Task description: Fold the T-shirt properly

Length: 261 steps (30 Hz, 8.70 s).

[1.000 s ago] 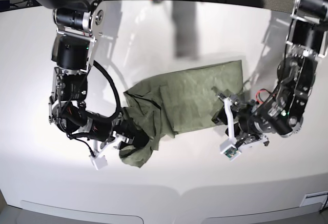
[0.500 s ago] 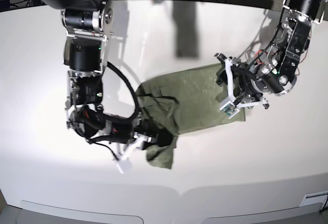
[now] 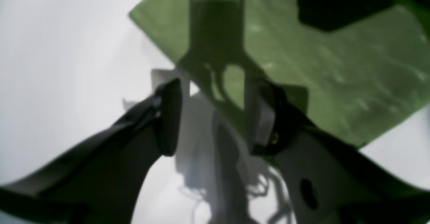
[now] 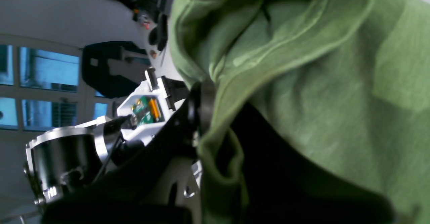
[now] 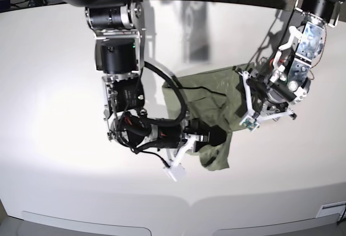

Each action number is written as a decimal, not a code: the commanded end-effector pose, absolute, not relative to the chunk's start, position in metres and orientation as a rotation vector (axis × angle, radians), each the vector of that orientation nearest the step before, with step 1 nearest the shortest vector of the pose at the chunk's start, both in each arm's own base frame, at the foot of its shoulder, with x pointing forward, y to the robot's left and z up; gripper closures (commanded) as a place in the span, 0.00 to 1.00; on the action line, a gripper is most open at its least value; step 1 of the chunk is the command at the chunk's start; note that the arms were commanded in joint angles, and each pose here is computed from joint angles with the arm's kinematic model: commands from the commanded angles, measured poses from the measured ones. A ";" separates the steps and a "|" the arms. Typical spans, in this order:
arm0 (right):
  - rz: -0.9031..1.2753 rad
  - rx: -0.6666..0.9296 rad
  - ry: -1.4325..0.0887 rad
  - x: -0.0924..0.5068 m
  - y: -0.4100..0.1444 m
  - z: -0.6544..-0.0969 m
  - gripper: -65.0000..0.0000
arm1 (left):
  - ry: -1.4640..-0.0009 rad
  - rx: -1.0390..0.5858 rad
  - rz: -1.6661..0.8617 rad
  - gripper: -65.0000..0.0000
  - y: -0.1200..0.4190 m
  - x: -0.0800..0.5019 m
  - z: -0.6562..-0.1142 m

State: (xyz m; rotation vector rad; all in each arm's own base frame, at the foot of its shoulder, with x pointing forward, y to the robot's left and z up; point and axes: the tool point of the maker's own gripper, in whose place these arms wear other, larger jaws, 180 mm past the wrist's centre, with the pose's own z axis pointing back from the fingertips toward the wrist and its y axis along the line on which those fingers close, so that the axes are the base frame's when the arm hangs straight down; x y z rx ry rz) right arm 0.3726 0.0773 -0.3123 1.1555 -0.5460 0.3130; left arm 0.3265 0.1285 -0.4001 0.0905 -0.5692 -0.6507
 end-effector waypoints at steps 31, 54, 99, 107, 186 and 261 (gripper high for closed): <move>0.370 1.092 -0.612 0.355 0.117 -0.333 1.00 | -0.575 0.380 -0.537 0.55 0.196 0.362 -0.344; 0.418 1.154 -0.714 0.352 0.151 -0.312 0.92 | -0.593 0.378 -0.537 0.55 0.195 0.364 -0.341; 0.447 0.692 -0.838 0.464 0.065 -0.329 0.69 | -0.847 -0.254 -0.130 0.61 0.056 0.298 -0.327; 0.452 0.637 -0.722 0.457 0.052 -0.367 0.69 | -0.765 -0.289 -0.091 0.61 0.047 0.282 -0.364; 0.389 0.457 -1.013 0.340 -0.098 -0.310 0.69 | -1.244 -0.142 -0.264 0.61 0.053 0.379 -0.320; 0.422 0.407 -0.998 0.345 -0.112 -0.307 0.69 | -1.005 -0.124 -0.271 0.61 0.067 0.394 -0.450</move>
